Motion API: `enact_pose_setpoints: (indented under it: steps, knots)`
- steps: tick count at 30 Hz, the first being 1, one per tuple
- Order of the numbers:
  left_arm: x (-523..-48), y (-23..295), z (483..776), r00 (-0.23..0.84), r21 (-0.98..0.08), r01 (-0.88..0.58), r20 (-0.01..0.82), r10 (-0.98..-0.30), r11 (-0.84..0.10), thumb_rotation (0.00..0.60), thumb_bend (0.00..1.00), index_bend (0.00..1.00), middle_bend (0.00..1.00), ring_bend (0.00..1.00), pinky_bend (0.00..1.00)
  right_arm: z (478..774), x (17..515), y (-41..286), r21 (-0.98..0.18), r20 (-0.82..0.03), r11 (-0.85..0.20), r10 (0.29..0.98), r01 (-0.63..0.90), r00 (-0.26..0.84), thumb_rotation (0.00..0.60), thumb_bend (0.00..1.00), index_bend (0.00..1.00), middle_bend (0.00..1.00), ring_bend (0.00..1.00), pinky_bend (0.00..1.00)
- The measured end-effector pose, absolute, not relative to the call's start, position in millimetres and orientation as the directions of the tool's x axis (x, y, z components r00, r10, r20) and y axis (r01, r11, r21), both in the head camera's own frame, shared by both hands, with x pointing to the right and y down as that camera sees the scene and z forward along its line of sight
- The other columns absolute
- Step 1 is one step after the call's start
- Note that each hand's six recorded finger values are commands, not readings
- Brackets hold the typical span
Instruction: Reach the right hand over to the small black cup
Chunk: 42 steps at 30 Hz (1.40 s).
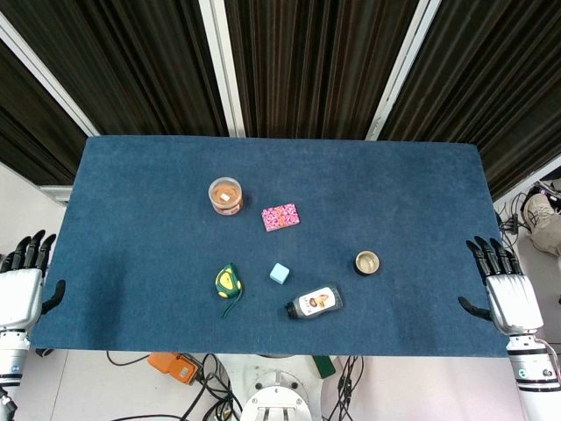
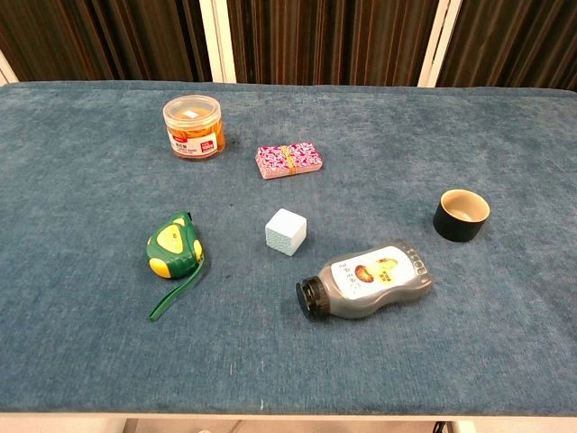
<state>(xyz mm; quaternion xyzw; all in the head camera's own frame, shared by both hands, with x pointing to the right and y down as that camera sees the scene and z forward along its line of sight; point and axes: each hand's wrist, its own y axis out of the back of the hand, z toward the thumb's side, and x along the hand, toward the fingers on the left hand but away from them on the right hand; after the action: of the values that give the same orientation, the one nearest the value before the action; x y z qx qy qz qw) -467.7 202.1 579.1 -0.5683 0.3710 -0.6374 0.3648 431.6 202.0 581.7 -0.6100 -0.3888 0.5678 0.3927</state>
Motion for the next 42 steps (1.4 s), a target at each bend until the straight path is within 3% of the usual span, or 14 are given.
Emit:
enact_pose_setpoints:
  steps: [14,23,30,42]
  knots:
    - [-466,203,580,-0.091,-0.884,0.028,0.463,-0.882,-0.467,0.600,0.35,0.07,0.00,0.02,0.18,588,428,203,-0.905,-0.421,-0.424,0.904,0.033,0.067,0.600,0.29,0.13,0.11,0.09,0.19]
    - [-470,203,579,-0.107,-0.883,-0.008,0.468,-0.877,-0.470,0.600,0.35,0.07,0.00,0.02,0.18,604,395,197,-0.866,-0.482,-0.498,0.856,0.050,0.184,0.600,0.29,0.12,0.11,0.09,0.19]
    - [-471,203,578,-0.109,-0.884,-0.012,0.466,-0.878,-0.467,0.600,0.35,0.07,0.00,0.02,0.18,633,359,168,-0.813,-0.562,-0.583,0.783,-0.003,0.267,0.600,0.29,0.13,0.11,0.09,0.19]
    - [-473,202,578,-0.114,-0.881,-0.017,0.472,-0.874,-0.473,0.600,0.35,0.07,0.00,0.03,0.18,694,322,117,-0.730,-0.659,-0.683,0.695,-0.023,0.287,0.600,0.29,0.17,0.14,0.11,0.21]
